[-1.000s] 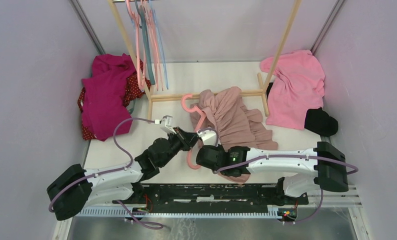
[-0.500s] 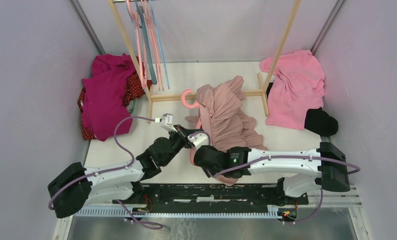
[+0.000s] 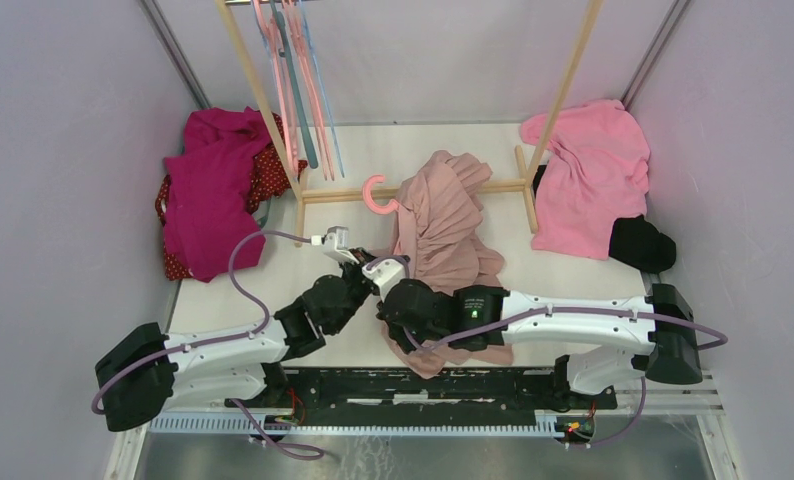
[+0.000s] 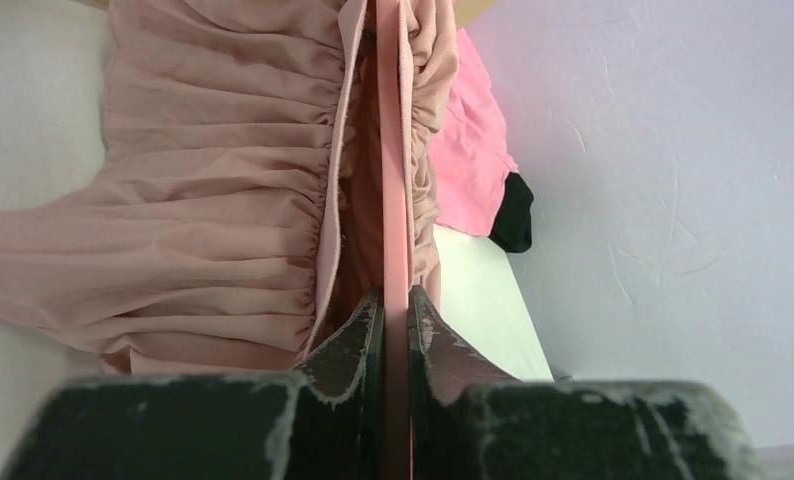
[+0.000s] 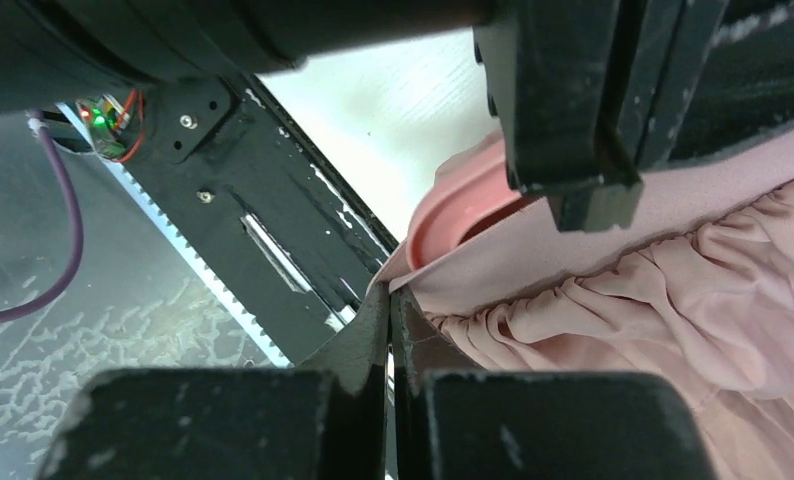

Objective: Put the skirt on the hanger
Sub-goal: Hang the skirt on the hanger.

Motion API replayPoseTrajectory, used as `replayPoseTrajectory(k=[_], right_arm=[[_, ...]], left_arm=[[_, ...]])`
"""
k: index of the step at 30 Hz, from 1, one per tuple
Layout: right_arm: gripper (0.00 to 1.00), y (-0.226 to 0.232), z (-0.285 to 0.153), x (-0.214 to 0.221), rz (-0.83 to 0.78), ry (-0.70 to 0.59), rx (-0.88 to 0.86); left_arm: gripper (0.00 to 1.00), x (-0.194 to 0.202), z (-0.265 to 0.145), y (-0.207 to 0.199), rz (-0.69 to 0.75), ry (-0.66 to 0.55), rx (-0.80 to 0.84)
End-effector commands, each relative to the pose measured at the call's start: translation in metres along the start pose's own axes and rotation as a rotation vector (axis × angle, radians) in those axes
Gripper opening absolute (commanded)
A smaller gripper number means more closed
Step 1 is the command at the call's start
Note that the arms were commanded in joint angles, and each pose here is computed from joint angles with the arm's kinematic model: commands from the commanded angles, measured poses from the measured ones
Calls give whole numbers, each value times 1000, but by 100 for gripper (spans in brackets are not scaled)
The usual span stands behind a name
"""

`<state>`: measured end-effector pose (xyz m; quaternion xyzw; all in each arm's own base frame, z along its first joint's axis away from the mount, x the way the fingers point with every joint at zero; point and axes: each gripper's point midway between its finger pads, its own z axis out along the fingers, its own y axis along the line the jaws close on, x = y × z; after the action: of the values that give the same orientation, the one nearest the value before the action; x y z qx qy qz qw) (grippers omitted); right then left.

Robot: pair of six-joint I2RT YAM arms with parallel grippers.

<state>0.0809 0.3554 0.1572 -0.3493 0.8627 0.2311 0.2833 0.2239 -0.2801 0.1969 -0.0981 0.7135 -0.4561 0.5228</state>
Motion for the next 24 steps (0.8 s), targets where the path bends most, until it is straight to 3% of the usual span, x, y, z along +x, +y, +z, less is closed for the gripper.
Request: replayPoseTrajectory(k=[1, 7, 17, 24], right_arm=[[1, 34, -18, -28, 0, -65, -129], [1, 16, -32, -55, 58, -142, -66], [1, -64, -35, -84, 317, -259, 36], [1, -100, -10, -82, 389, -242, 80]], left_arm=[[3, -50, 4, -33, -54, -187, 14], [3, -39, 2, -34, -20, -178, -10], [3, -14, -8, -14, -9, -135, -35], [3, 9, -8, -3, 7, -90, -44]])
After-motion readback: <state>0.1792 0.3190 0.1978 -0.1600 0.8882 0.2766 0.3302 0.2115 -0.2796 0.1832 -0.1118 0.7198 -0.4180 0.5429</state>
